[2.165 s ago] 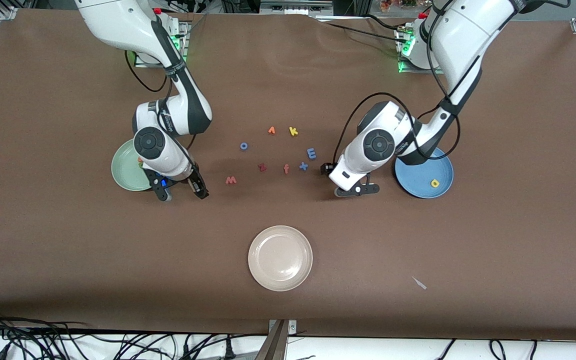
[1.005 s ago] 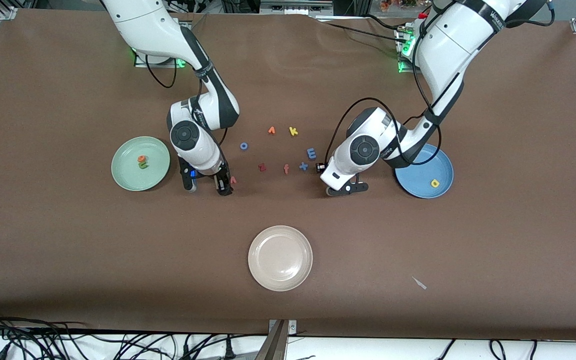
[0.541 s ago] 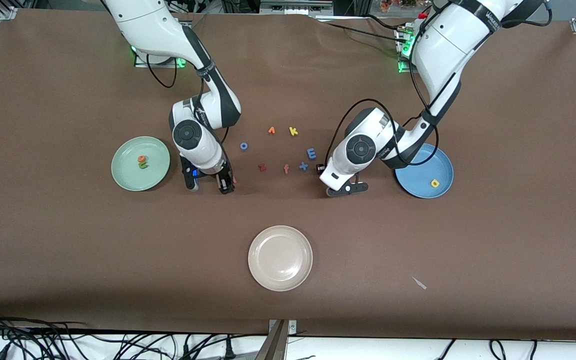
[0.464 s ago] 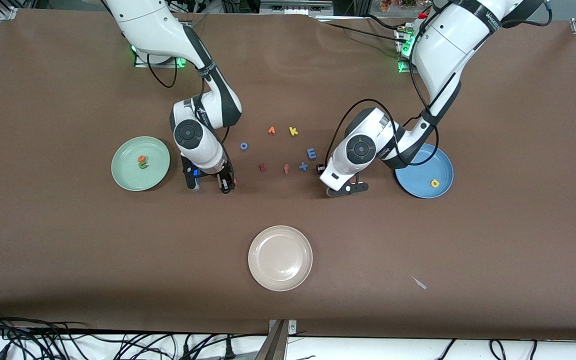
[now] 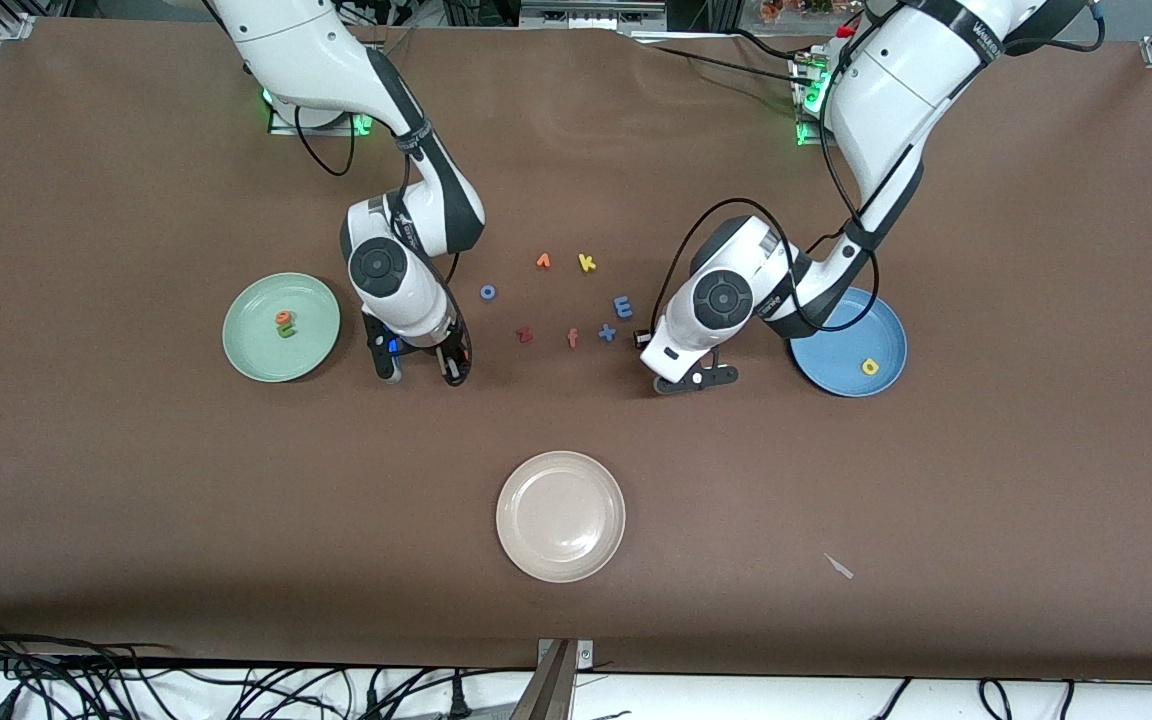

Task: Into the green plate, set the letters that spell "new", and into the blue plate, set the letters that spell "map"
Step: 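Place the pink w on the green plate while the left gripper carries teal p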

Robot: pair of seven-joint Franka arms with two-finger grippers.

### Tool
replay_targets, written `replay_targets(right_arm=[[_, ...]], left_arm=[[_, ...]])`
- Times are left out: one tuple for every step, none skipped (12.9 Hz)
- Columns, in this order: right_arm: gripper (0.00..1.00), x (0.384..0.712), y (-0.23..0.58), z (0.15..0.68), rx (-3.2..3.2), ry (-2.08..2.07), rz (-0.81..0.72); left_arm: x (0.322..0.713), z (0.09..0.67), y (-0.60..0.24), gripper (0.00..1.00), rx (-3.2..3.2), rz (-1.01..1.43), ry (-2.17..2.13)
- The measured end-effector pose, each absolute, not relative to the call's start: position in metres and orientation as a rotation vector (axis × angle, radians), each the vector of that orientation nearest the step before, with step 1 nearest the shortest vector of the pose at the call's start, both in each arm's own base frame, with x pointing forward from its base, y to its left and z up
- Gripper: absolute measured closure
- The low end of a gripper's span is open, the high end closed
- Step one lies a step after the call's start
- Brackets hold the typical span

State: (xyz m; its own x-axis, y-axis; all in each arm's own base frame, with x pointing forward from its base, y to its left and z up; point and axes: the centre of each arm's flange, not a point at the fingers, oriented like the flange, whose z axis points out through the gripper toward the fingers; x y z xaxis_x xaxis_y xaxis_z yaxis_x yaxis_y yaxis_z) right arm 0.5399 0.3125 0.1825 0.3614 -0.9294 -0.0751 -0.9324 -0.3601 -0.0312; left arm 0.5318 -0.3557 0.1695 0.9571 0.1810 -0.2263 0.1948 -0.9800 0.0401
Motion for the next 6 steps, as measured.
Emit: replay_targets(right_arm=[[0.73,0.545,0.305,0.189,-2.578,1.702,0.080],[0.73,0.552,0.294,0.199,-2.631,1.654,0.097],[0.73,0.559,0.278,0.213,-2.689,1.598,0.120],[0.73,0.564,0.258,0.226,-2.756,1.527,0.158],[0.73,0.569,0.235,0.241,-2.818,1.452,0.203],[0.73,0.573,0.211,0.255,-2.856,1.402,0.241]], left_arm=[[0.533,0.172,-0.357,0.65,3.045,-0.337,0.291],[0.532,0.171,-0.357,0.65,3.045,-0.337,0.291],[0.533,0.171,-0.357,0.65,3.045,-0.337,0.291],[0.532,0.171,-0.357,0.65,3.045,-0.337,0.291],[0.532,0.171,-0.357,0.65,3.045,-0.337,0.291],[0.533,0.171,-0.357,0.65,3.045,-0.337,0.291]])
